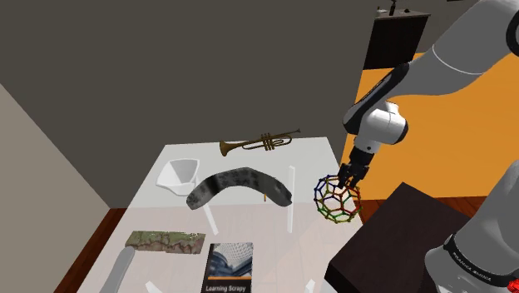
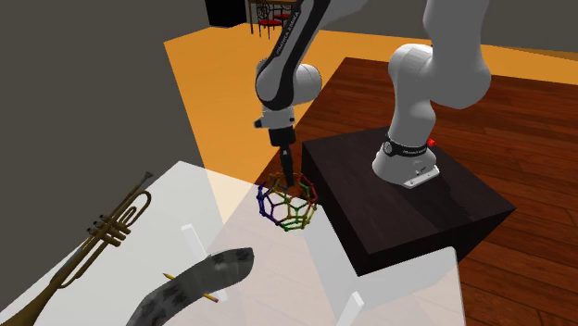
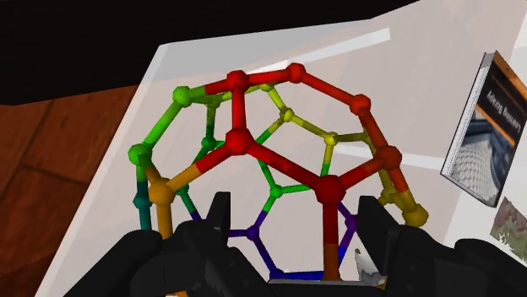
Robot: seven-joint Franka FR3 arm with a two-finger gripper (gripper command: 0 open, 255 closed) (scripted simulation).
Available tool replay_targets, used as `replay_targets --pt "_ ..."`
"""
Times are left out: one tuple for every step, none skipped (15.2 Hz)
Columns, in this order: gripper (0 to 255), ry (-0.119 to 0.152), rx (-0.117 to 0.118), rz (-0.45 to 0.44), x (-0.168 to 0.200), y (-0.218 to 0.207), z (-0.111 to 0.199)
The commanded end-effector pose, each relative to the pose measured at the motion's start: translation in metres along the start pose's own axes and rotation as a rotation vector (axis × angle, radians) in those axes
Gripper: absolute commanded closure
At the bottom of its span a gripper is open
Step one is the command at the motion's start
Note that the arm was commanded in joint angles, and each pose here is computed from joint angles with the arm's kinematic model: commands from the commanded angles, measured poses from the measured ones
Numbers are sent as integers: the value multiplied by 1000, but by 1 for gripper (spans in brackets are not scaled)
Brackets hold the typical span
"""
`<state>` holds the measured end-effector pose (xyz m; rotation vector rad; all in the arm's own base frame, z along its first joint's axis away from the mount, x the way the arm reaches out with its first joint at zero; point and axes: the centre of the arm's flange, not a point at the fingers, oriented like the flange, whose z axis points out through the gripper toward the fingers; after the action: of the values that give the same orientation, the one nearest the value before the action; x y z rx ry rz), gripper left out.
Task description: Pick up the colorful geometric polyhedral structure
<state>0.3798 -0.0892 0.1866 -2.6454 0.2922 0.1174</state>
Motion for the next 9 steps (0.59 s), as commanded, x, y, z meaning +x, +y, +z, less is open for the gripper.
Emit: replay_targets --pt "255 0 0 0 -2 -5 -10" --pt "255 0 0 0 -2 -7 -14" --pt "255 0 0 0 -3 -10 -19" --pt "255 0 0 0 -4 -12 -24" --pt "255 0 0 0 -4 -14 -28" --pt "255 0 0 0 -5 -17 -33" --pt "255 0 0 0 -6 -19 -38" --pt "255 0 0 0 -6 -21 -42" --pt "255 0 0 0 -7 -24 -47"
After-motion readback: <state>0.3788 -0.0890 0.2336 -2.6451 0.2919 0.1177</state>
